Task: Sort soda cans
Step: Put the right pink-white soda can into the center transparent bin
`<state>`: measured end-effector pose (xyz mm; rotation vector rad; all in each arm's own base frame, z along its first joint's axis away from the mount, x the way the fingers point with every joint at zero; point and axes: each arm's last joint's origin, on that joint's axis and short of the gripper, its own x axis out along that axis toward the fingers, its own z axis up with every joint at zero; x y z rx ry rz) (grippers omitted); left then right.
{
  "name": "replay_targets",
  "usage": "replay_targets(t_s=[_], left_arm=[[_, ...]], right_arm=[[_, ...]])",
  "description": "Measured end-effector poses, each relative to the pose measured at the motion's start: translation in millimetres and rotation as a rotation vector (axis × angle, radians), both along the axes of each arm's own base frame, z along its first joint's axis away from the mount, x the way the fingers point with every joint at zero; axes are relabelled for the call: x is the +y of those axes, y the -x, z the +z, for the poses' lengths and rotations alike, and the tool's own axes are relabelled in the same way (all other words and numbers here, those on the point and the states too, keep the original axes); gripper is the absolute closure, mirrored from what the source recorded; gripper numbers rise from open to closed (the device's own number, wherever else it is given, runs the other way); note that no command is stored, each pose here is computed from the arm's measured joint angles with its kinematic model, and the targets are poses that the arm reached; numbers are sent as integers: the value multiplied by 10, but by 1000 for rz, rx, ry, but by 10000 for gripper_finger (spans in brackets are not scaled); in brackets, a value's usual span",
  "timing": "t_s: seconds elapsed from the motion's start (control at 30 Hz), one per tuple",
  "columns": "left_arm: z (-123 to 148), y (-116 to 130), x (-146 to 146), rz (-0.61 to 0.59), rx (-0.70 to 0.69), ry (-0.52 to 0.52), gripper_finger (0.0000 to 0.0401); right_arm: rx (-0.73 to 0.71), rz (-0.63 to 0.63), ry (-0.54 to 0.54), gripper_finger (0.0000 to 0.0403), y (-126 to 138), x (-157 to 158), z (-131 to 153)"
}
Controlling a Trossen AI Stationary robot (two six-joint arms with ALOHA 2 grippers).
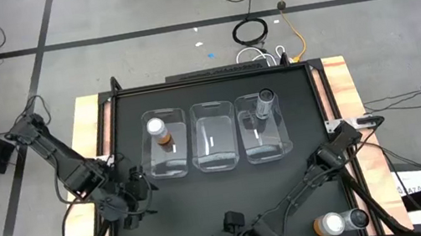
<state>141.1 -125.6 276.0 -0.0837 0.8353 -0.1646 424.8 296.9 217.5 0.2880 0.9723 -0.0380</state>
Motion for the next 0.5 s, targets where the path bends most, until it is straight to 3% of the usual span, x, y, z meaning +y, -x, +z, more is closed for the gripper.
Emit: replay_targets(t_s=[0.3, 0.5], left_arm=[[1, 27, -32, -21, -1, 2, 56], [11, 20, -40, -20, -11, 15, 56]], right_arm=[[23, -7, 18, 25, -35, -26, -100], [27, -23, 32, 116, -80, -115, -95]])
